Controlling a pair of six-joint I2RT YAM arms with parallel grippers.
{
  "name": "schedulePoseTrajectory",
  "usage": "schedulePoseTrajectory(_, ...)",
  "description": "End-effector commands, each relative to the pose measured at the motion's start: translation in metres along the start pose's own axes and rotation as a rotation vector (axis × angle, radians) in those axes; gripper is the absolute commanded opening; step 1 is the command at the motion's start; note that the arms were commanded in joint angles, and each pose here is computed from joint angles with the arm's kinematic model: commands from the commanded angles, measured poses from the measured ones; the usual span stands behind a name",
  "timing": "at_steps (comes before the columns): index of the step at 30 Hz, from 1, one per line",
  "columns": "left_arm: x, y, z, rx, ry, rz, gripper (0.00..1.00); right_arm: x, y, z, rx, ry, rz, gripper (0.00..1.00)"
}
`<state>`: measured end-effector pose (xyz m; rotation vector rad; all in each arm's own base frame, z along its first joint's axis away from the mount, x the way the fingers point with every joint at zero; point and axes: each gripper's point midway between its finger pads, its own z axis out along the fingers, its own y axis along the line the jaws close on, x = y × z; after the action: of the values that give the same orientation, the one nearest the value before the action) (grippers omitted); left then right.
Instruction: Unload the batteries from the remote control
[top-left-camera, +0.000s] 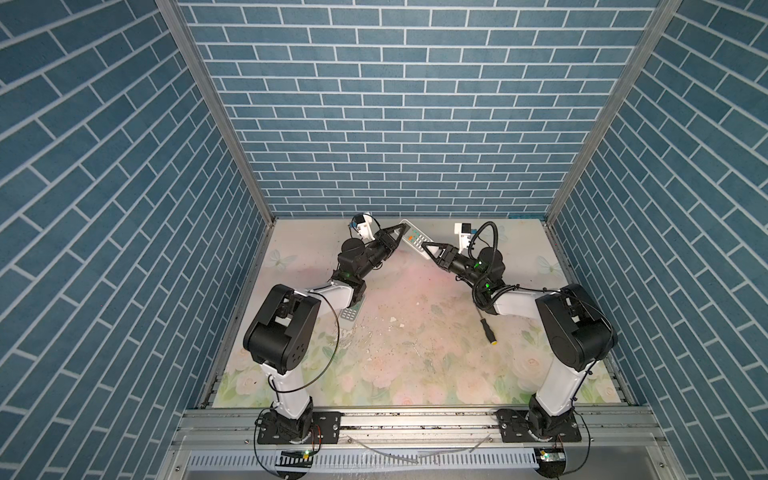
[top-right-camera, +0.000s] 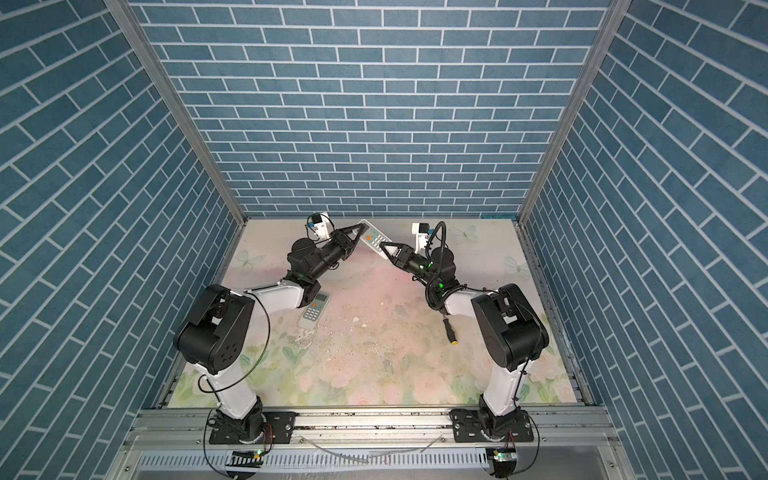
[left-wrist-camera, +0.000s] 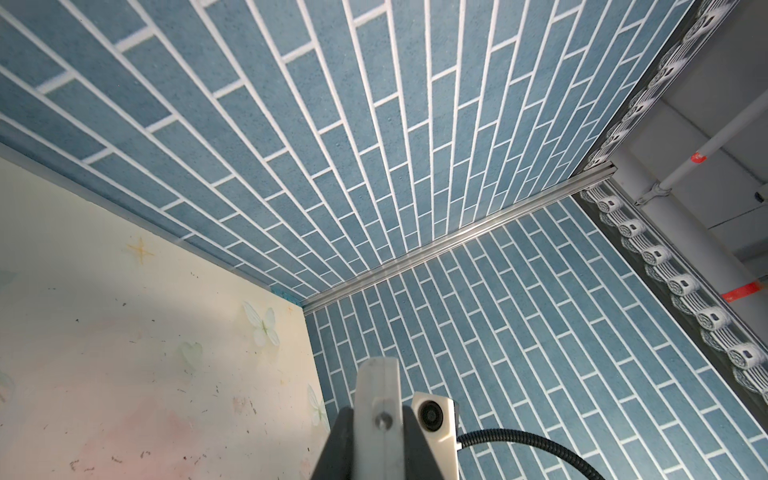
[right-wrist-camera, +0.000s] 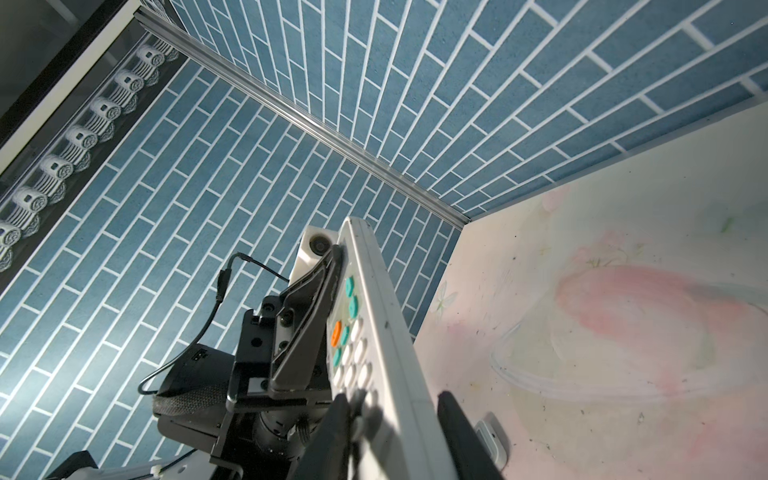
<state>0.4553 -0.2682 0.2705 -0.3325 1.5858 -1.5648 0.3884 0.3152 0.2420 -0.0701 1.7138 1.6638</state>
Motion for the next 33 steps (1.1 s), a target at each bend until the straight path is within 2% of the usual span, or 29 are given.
schedulePoseTrajectory(1,-0.001,-0.007,0.005,0.036,-0.012,0.014,0.0,-0.008,0.027,0.009,-0.092,0.005,-0.034,0.32)
schedulePoseTrajectory(8,0.002,-0.002,0.006,0.042,-0.006,-0.003,0.01,-0.008,0.029,0.011,-0.099,0.01,-0.033,0.22)
schedulePoseTrajectory(13,0.002,-0.002,0.005,0.045,-0.007,-0.005,0.19,-0.008,0.028,0.011,-0.089,0.017,-0.038,0.12)
schedulePoseTrajectory(19,0.003,-0.006,0.002,0.043,0.0,0.004,0.45,-0.007,0.029,0.01,-0.065,0.031,-0.06,0.06)
schedulePoseTrajectory(23,0.0,-0.006,-0.007,0.016,0.002,0.015,0.59,-0.005,0.026,0.009,-0.008,0.061,-0.101,0.04)
schedulePoseTrajectory(33,-0.005,0.005,-0.035,-0.162,0.078,0.044,0.72,-0.004,0.032,0.004,0.084,0.149,-0.217,0.0)
